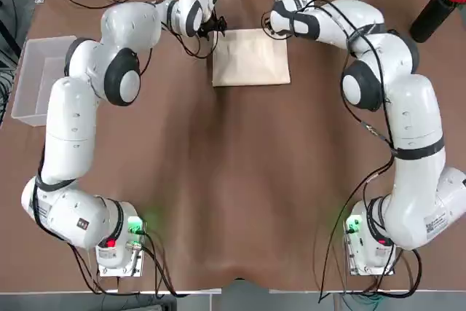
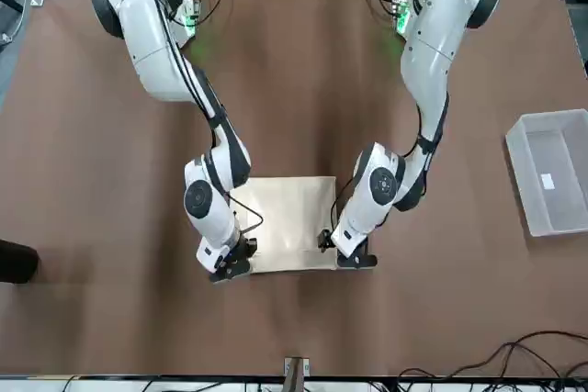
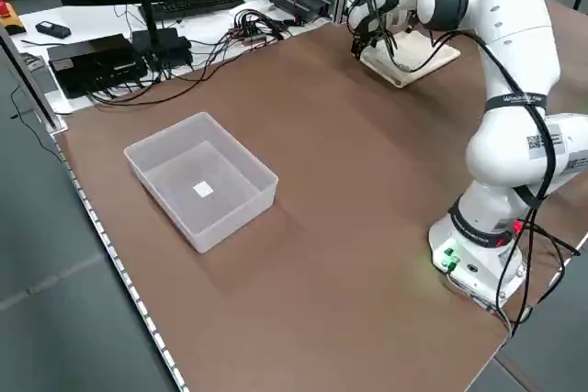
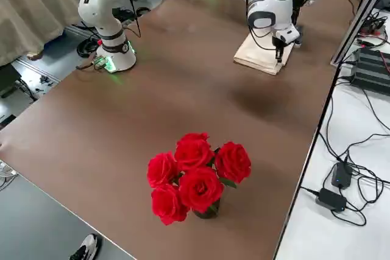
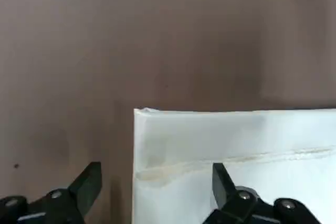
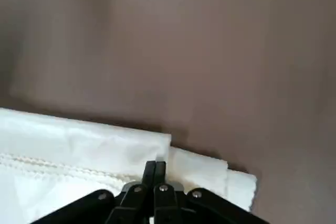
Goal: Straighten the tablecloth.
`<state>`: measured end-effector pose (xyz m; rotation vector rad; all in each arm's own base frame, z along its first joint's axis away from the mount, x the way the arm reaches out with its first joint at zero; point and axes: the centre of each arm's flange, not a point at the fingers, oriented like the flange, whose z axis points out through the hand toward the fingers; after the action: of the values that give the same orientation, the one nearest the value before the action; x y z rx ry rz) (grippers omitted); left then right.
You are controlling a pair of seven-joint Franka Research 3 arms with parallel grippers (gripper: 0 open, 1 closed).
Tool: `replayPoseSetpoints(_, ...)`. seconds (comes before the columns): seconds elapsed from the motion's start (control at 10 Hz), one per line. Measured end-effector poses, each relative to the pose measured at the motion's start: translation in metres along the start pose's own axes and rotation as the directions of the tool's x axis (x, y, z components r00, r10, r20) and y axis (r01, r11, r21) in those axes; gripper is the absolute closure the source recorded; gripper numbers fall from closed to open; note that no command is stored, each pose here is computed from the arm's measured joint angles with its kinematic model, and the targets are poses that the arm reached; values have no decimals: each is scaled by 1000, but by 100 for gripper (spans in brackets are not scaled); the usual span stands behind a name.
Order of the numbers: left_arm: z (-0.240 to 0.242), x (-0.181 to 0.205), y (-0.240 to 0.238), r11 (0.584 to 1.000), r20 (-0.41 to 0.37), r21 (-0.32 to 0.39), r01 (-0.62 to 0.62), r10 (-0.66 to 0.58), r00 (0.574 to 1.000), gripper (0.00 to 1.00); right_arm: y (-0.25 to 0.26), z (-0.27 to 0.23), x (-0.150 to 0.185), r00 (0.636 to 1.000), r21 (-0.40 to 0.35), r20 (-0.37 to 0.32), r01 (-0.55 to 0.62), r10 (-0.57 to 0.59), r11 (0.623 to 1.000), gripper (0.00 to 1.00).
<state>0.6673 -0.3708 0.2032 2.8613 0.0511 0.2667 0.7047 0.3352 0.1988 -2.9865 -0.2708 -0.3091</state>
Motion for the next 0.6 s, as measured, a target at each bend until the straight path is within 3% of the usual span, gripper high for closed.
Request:
replayPoseSetpoints(0.1,-1,0,3,1000,-2,-2,-4,4,1000,25,-1,4,1,1000,1,-2,-8,8,1000,99)
replayPoseSetpoints(0.6,3,-5,2,1000,17,8,-8,8,1000,35,-2,20,-3,1000,1,-4,-12,12,1000,99)
